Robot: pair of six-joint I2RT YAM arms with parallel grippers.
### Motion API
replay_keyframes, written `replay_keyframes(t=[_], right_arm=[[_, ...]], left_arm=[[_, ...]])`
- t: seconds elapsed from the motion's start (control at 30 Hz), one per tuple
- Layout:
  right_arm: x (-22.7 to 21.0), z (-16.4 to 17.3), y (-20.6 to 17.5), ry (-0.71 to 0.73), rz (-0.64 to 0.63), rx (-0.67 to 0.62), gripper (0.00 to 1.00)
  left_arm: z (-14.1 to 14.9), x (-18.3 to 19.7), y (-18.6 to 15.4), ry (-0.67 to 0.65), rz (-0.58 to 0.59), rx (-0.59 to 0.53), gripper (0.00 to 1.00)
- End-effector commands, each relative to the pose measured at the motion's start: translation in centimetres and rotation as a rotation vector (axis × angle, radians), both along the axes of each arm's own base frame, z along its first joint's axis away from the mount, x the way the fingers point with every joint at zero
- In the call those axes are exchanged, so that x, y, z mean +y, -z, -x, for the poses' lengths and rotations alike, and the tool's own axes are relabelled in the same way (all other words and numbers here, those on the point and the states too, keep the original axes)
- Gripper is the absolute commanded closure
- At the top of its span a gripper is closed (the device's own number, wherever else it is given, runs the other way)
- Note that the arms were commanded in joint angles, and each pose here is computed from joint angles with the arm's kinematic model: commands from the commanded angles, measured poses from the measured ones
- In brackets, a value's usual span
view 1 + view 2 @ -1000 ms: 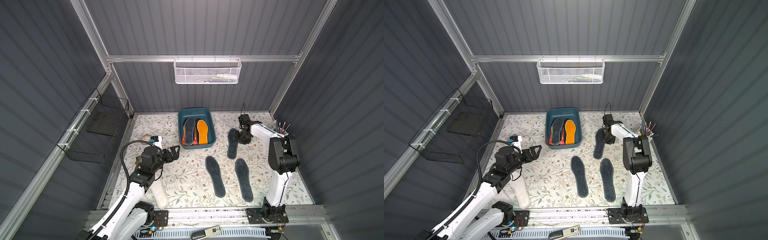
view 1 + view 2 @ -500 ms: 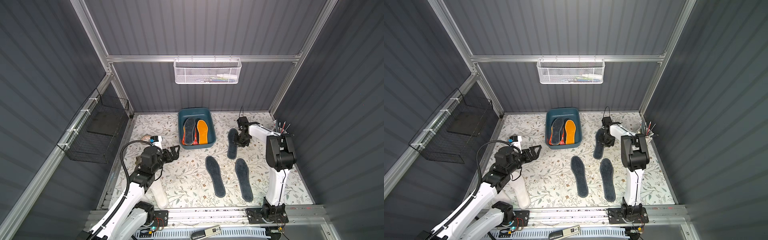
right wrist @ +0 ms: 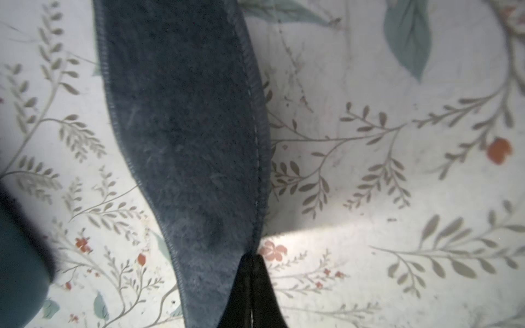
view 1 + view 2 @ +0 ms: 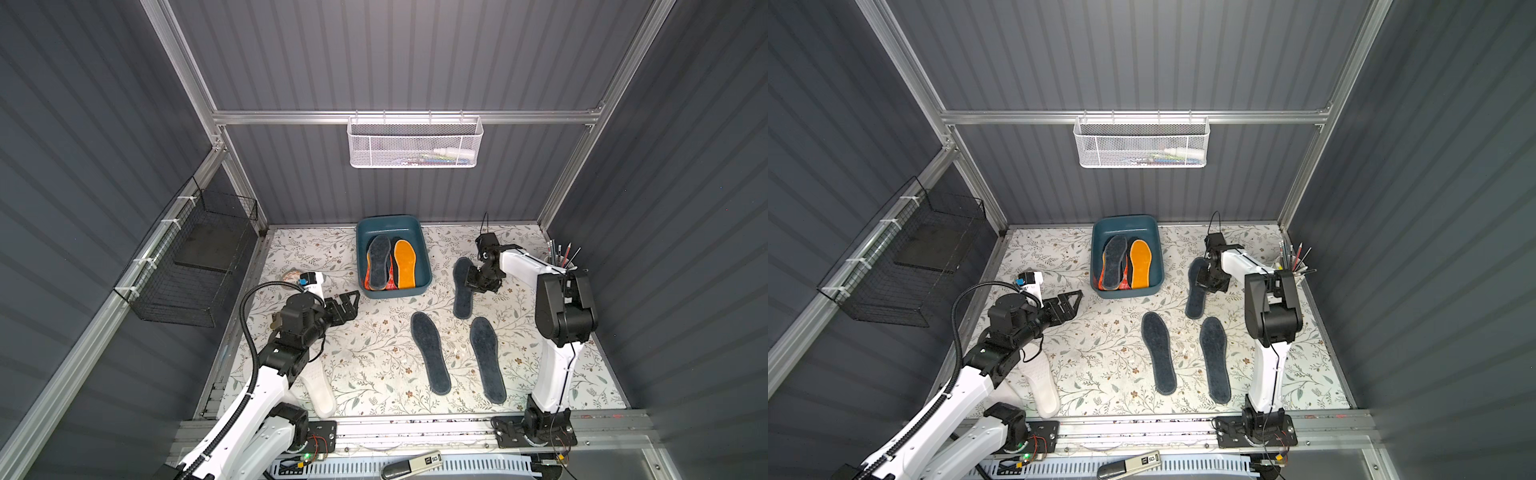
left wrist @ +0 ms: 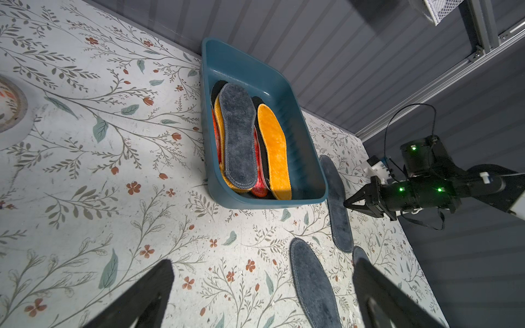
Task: Put the insoles into the storage box
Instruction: Pick up the insole from the center of the board, then place the insole in the storage box.
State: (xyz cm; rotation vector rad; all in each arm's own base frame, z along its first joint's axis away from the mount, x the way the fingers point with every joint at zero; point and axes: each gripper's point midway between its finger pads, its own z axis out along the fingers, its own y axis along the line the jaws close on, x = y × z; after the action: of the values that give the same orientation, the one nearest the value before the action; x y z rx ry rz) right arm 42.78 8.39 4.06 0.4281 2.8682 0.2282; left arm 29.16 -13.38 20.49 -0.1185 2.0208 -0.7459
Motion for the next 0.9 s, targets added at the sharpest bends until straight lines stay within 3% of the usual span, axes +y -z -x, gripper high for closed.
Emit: replay_keyframes(t=[0.0, 0.2, 0.47, 0.63, 0.87], right_arm=[[0.1, -0.8, -4.3, -0.004, -0.021, -0.118, 1.00], [0.6, 0.0, -8.8, -0.014, -0.067, -0.229, 1.00], [2.7, 2.2, -13.6, -0.087, -0.137, -0.339, 1.00], [6.4, 4.0, -16.4, -0.196, -0.203, -0.411, 1.00], [12.9, 6.2, -19.4, -0.341, -0.348, -0.490, 1.00]], left_arm=[[-0.3, -0.4, 0.0, 0.013, 0.017, 0.002, 0.00], [-1.2, -1.3, -0.2, 0.031, 0.073, -0.005, 0.00], [-3.2, -4.7, -2.0, 0.156, 0.234, -0.058, 0.00], [-3.6, -7.6, -3.1, 0.313, 0.311, -0.080, 0.01], [-3.9, -8.9, -3.3, 0.386, 0.358, -0.075, 0.02]])
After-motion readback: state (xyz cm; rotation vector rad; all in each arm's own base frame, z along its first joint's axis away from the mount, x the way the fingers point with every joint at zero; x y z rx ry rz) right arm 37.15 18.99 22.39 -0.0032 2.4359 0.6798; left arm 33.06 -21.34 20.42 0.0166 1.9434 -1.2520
